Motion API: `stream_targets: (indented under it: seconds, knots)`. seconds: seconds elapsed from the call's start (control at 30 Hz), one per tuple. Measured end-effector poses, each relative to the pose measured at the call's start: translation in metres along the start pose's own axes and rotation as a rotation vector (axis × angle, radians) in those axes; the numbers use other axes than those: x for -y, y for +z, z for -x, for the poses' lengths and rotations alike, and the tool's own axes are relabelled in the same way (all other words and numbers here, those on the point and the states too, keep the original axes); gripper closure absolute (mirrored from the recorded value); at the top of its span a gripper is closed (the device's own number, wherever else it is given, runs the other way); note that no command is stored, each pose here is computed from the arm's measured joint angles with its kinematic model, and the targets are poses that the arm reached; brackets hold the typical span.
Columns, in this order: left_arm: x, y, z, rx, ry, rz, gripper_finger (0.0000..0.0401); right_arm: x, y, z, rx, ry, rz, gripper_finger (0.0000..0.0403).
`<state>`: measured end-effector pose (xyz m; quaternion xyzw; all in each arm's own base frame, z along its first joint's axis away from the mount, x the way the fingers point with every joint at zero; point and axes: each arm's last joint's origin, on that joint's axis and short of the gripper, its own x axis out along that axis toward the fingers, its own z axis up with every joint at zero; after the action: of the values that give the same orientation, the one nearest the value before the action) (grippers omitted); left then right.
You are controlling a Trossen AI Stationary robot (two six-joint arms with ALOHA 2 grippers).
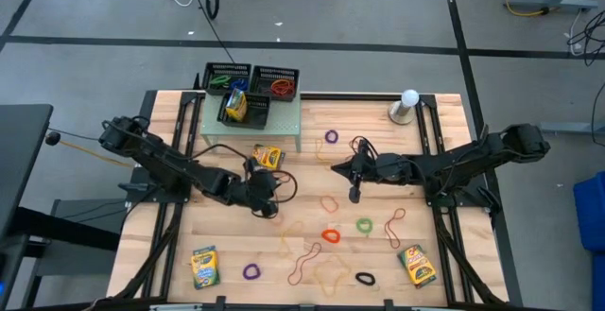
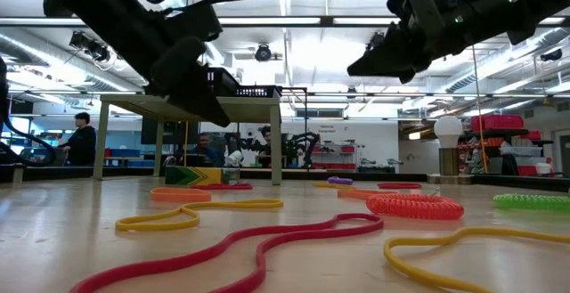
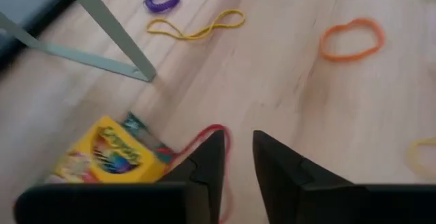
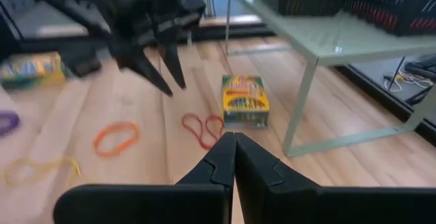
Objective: Pick & Place Office Desk Supplies
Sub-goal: Put the yellow crayon box into the bottom black bin
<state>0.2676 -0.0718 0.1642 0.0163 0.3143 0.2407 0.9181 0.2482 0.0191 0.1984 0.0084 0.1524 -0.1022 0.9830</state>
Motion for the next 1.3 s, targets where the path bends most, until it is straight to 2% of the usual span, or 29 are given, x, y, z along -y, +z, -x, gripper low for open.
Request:
stream_targets:
  seconds: [0.17,0.33,0.43,0.57,0.8,1.0,1.1,1.23,1.3]
  knots:
    - [-0.009,-0.01,-0.001,-0.082,0.092,-0.109,0.0306,0.0,0.001,0.0,0.011,0.001,-0.036,0.0387]
    - [-0.031,-0.011,-0.013,-0.146,0.223,-0.102,0.0351,0.0,0.001,0.0,0.01,0.001,-0.035,0.0387]
    - [-0.041,-0.007,-0.019,-0.151,0.257,-0.137,0.0386,0.0,0.002,0.0,0.015,0.001,-0.036,0.0387]
    - [-0.049,-0.006,-0.025,-0.176,0.279,-0.206,0.0394,0.0,0.001,0.0,0.012,0.001,-0.035,0.0387]
    - [-0.041,-0.018,-0.037,-0.224,0.304,-0.395,0.0394,0.0,0.001,0.0,0.011,0.001,-0.026,0.0387]
    - [-0.024,-0.032,-0.053,-0.191,0.408,-0.549,0.0394,0.0,0.001,0.0,0.008,0.0,-0.024,0.0387]
    - [-0.028,-0.039,-0.062,-0.234,0.429,-0.568,0.0394,0.0,0.001,0.0,0.008,0.0,-0.023,0.0387]
    - [-0.032,-0.04,-0.067,-0.219,0.51,-0.526,0.0394,0.0,0.001,0.0,0.007,0.0,-0.02,0.0387]
    - [-0.033,-0.039,-0.066,-0.22,0.496,-0.518,0.0394,0.0,0.001,0.0,0.007,0.0,-0.01,0.0387]
